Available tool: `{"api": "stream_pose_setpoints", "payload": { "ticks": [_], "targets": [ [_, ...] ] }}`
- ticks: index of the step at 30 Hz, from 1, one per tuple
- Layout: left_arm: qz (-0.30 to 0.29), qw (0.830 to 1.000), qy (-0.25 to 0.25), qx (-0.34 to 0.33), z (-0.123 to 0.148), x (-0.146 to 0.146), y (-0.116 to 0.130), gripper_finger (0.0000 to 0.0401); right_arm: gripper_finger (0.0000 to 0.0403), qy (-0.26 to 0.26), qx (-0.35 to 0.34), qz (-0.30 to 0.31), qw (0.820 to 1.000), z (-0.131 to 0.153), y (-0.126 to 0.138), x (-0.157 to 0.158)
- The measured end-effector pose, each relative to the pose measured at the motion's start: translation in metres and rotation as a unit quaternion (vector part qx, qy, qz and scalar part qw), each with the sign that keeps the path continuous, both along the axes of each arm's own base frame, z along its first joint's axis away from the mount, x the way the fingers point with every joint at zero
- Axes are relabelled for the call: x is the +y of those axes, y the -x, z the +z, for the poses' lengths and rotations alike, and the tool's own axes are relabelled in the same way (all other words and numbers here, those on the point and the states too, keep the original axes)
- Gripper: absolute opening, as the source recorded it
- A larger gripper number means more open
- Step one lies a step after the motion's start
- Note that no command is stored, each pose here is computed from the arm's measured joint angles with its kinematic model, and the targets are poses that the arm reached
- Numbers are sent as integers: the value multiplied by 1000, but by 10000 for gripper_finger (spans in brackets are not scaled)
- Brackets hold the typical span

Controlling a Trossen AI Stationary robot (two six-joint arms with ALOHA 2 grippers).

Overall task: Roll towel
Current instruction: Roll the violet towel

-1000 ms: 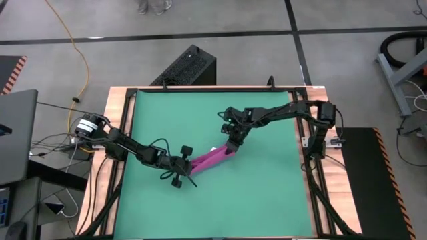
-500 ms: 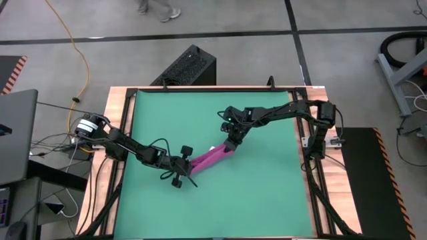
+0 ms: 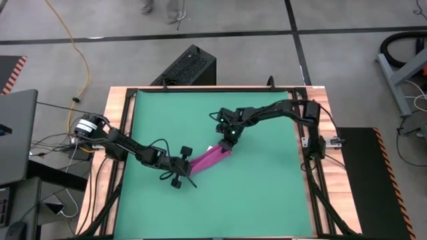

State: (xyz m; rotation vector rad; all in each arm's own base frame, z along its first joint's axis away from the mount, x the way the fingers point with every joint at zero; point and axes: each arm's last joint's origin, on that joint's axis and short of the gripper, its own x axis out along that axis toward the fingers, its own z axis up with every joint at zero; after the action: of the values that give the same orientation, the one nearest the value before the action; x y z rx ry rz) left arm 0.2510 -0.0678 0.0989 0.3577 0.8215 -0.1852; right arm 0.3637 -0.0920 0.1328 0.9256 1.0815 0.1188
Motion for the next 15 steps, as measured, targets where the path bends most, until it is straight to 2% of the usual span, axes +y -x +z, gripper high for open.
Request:
{"api": "stream_pose_setpoints", "payload": {
  "ticks": [5,7,11,15],
  "targets": [
    [-10,1000,-5,4,4,-5,4,0,21,-16,16,5,1000,-13,-1,0],
    [-11,999,-23,23,10,-8,6,0,21,-19,16,10,1000,-15,-2,1],
    [-1,994,-66,83,30,-13,13,0,21,-14,17,17,1000,-15,-2,4],
    [12,992,-87,90,56,-20,18,0,21,-14,16,19,1000,-14,-1,4]
  ]
}}
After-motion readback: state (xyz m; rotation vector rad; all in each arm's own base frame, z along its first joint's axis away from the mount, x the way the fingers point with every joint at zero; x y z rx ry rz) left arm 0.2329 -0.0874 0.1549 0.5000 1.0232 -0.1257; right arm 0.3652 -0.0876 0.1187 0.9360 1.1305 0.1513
